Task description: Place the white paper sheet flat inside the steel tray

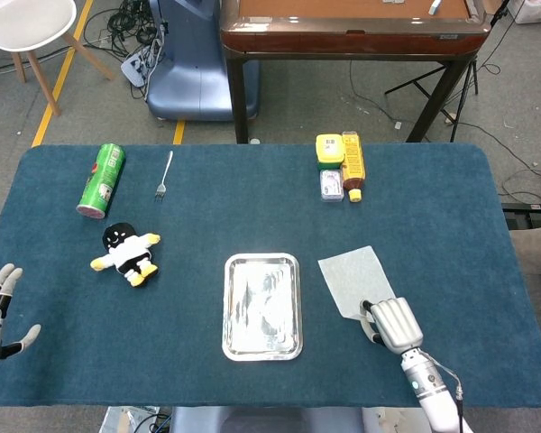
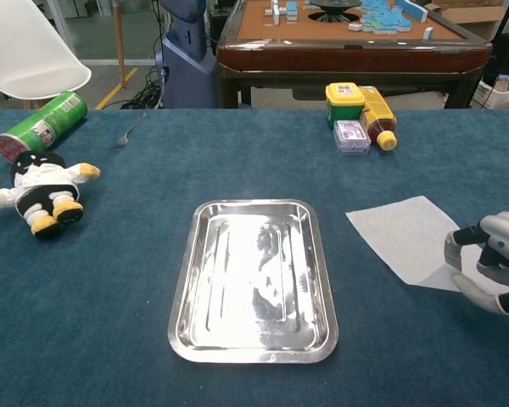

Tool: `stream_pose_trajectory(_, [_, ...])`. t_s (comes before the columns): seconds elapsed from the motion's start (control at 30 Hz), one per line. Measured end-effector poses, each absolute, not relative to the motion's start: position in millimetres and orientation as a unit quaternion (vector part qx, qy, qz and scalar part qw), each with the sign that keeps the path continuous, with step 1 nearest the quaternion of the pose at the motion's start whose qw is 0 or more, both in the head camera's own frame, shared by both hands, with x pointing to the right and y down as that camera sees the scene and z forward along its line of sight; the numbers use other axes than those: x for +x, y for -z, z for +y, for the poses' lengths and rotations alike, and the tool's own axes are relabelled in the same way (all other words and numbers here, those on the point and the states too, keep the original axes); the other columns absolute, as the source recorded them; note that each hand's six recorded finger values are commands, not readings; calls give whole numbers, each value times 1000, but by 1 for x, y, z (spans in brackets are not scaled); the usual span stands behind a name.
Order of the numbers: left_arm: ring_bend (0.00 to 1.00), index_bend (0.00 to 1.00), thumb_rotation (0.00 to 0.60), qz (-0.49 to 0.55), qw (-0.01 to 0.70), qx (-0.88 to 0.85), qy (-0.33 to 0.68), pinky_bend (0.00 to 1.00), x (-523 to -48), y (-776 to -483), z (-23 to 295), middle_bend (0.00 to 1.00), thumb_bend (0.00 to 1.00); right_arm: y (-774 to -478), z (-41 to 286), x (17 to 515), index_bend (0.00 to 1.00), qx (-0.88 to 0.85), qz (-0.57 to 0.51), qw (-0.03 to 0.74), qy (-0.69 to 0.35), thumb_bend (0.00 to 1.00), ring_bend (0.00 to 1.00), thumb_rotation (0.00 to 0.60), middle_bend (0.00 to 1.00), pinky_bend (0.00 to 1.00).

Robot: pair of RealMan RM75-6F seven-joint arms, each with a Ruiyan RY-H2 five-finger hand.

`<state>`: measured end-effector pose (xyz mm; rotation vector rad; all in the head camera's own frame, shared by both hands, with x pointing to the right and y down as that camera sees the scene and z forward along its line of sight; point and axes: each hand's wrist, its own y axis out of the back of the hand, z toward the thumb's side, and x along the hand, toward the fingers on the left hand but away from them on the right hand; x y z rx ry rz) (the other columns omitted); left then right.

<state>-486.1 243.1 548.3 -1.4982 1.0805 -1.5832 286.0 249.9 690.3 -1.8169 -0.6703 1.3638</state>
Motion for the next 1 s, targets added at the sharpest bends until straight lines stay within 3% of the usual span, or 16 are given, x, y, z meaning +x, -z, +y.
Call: stream_pose_trajectory(1.0, [0,0,600,422,346,-575,609,214,-490,-545,242,0,222,-668,196,250,585,-673,-374,391,-504,490,1000,600,1000,1000])
